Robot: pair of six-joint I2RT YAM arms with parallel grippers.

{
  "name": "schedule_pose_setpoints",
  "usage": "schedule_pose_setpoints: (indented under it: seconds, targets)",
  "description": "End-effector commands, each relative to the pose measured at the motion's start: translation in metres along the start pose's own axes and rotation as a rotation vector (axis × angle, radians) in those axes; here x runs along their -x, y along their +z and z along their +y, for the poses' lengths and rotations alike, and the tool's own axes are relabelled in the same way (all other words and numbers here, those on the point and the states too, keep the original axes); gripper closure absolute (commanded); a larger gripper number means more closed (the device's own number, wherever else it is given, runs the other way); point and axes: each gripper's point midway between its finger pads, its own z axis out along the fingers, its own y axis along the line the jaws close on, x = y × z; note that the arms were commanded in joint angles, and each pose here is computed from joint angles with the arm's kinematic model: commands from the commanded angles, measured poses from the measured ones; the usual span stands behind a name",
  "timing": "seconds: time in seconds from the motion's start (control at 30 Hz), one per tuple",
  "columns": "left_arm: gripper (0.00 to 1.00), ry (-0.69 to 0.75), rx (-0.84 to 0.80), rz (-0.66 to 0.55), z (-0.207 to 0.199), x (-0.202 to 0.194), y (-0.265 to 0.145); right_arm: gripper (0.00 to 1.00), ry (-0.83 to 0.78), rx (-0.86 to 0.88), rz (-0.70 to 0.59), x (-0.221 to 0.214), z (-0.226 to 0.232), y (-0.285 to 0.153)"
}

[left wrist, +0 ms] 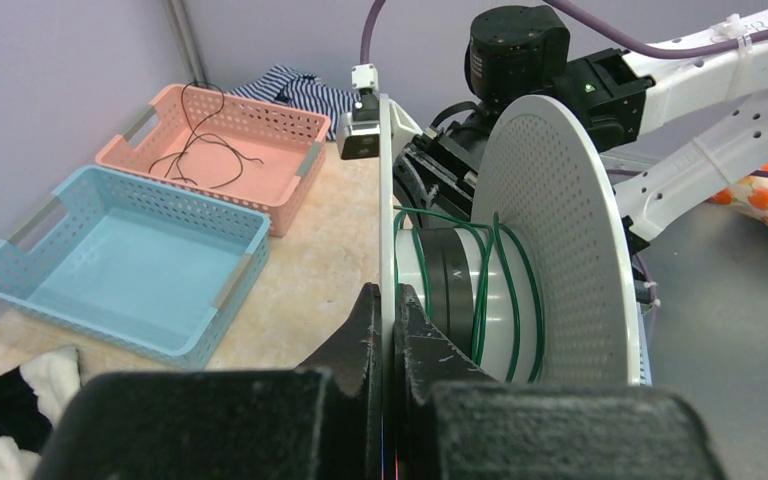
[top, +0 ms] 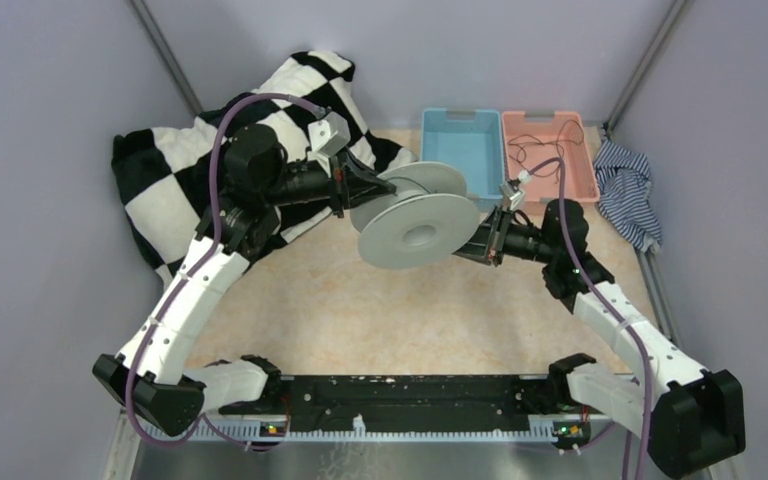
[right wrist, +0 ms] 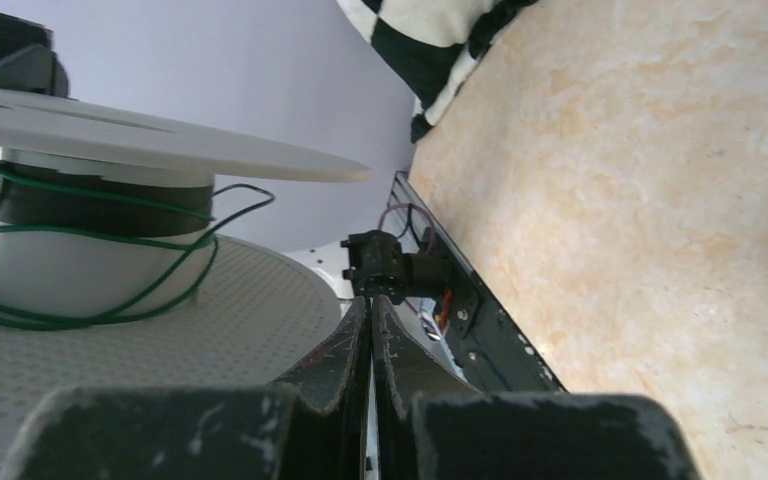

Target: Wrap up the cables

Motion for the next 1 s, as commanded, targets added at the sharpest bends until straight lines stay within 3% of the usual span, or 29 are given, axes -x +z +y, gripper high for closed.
schedule_pose_setpoints:
  seconds: [0.0,0.1,0.27,0.43,0.63,0.97]
  targets:
    - [1.0,0.091,0.035,-0.107,-0.005,0.035,-0.007,1.0,-0.049,-0.063,0.013,-0.005,-0.019,0.002]
    - [1.0,0.066,0.119,-0.112,0.009,0.034,-0.009,0.97,-0.066,-0.134,0.02,-0.005,-0.032,-0.001]
    - [1.0,0.008,0.252,-0.093,0.03,0.02,-0.014,0.6,-0.214,-0.451,0.004,0.011,-0.069,-0.022]
    - [1.0,-0.044,0.436,-0.056,0.058,0.005,-0.026,0.42,-0.331,-0.752,-0.068,0.035,-0.094,-0.062]
    - [1.0,-0.089,0.676,-0.063,0.09,0.003,-0.049,0.36,-0.366,-0.876,-0.192,0.053,-0.095,-0.087]
    - [1.0,-0.327,1.124,-0.175,0.132,-0.021,-0.103,0.34,-0.405,-0.895,-0.353,0.07,-0.081,-0.104]
